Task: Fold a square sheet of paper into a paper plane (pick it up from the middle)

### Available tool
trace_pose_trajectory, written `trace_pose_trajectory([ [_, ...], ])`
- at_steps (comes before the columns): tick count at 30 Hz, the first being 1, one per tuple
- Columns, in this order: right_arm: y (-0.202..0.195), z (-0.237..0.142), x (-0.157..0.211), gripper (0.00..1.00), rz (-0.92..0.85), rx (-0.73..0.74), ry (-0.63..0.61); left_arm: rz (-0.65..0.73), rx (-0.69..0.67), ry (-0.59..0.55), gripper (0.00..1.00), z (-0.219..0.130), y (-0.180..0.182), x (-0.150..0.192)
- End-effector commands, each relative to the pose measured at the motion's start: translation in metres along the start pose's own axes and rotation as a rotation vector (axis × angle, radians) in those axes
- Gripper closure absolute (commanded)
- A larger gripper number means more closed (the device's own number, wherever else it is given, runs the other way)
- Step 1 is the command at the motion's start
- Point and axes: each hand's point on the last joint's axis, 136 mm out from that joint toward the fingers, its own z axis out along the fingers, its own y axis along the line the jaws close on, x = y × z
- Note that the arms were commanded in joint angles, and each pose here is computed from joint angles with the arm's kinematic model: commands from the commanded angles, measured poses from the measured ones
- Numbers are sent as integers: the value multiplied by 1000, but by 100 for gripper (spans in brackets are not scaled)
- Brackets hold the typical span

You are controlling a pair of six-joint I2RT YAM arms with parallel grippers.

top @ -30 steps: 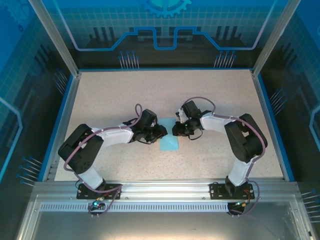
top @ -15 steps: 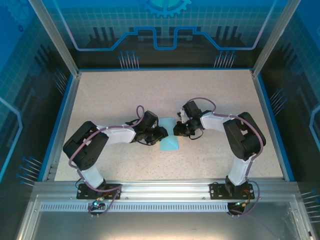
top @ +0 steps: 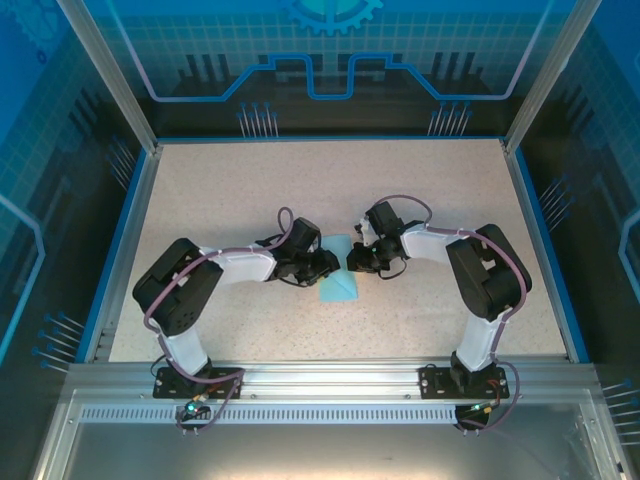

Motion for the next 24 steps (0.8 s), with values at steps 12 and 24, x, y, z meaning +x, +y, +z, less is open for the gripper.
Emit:
trace_pose_trajectory([
  [12, -8, 5, 4, 85, 47, -18, 12, 9, 94, -26, 74, 4, -17, -4],
  [24, 6, -86, -25, 56, 28, -10, -261, 106, 20, -78, 99, -21, -12, -8],
])
